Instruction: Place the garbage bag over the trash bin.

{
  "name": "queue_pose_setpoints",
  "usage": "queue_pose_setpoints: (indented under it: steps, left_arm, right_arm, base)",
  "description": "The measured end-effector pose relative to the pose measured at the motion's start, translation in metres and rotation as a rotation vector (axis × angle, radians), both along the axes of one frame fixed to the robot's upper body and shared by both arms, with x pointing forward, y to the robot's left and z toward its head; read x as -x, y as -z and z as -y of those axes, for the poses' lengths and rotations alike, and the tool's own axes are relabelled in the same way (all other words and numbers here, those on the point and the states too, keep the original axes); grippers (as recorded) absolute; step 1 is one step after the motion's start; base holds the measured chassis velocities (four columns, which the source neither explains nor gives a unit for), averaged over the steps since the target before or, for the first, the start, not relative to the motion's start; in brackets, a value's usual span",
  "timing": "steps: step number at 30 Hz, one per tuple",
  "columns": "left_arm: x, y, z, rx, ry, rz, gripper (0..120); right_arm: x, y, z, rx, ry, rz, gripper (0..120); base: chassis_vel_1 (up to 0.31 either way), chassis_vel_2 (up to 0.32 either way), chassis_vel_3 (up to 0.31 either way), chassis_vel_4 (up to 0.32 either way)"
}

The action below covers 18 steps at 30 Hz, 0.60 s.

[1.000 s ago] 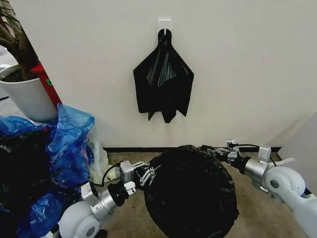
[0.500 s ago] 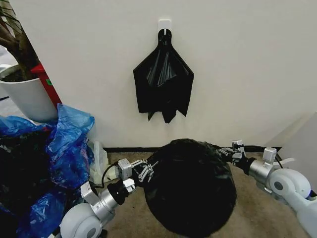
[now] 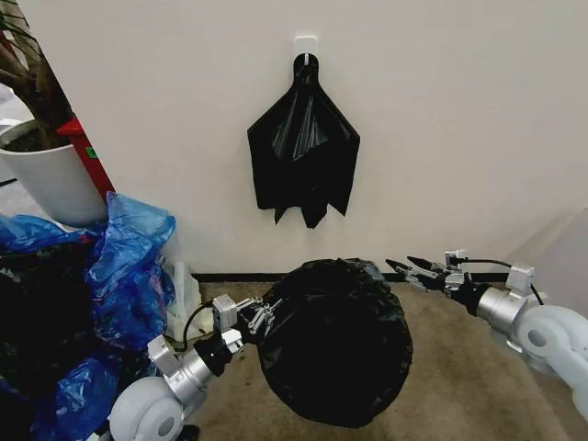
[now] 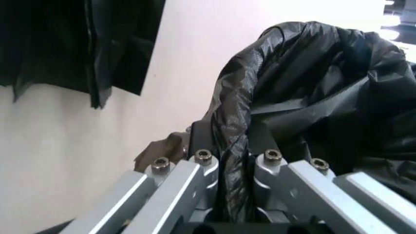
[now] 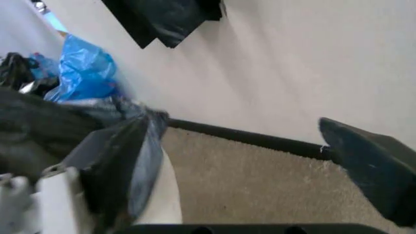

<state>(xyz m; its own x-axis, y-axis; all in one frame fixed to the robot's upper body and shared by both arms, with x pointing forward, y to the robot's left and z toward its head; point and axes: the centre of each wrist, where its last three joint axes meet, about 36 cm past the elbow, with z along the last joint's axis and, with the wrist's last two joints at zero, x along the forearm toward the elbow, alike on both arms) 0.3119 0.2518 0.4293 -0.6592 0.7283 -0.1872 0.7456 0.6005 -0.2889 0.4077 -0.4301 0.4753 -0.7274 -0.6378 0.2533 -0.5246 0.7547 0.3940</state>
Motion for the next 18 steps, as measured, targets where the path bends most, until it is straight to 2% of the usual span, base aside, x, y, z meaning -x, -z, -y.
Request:
queue_pose_setpoints:
  steps: [3,7,8,11,13,15,16,18]
  left_arm:
    - [-0.001,0.001,-0.001,-0.012,-0.062,-0.017,4]
    - [-0.001,0.004,0.009,-0.062,-0.262,-0.088,4]
    - [-0.001,0.004,0.009,-0.062,-0.262,-0.088,4]
    - [0.002,0.007,0.014,-0.088,-0.305,-0.124,4]
    - [0.004,0.012,0.017,-0.130,-0.323,-0.156,4]
    - [0.006,0.014,0.020,-0.156,-0.347,-0.182,4]
    - [0.006,0.014,0.020,-0.156,-0.347,-0.182,4]
    - [0.008,0.012,0.023,-0.182,-0.386,-0.212,4]
  right_arm:
    - [0.003,-0.011,-0.005,0.001,0.011,0.017,100]
    - [0.017,-0.050,-0.048,0.028,0.069,0.099,100]
    - [0.017,-0.050,-0.048,0.028,0.069,0.099,100]
    - [0.037,-0.078,-0.091,0.054,0.148,0.164,100]
    - [0.064,-0.096,-0.130,0.068,0.156,0.211,100]
    - [0.081,-0.101,-0.152,0.075,0.146,0.208,100]
    - [0.081,-0.101,-0.152,0.075,0.146,0.208,100]
    - [0.098,-0.099,-0.174,0.055,0.124,0.172,94]
  base:
    - [0.000,0.000,0.000,0.000]
    - [0.000,0.000,0.000,0.000]
    - [0.000,0.000,0.000,0.000]
    - [0.000,0.000,0.000,0.000]
    - [0.000,0.000,0.000,0.000]
    - [0.000,0.000,0.000,0.000]
    - [0.000,0.000,0.000,0.000]
    - [0.000,0.000,0.000,0.000]
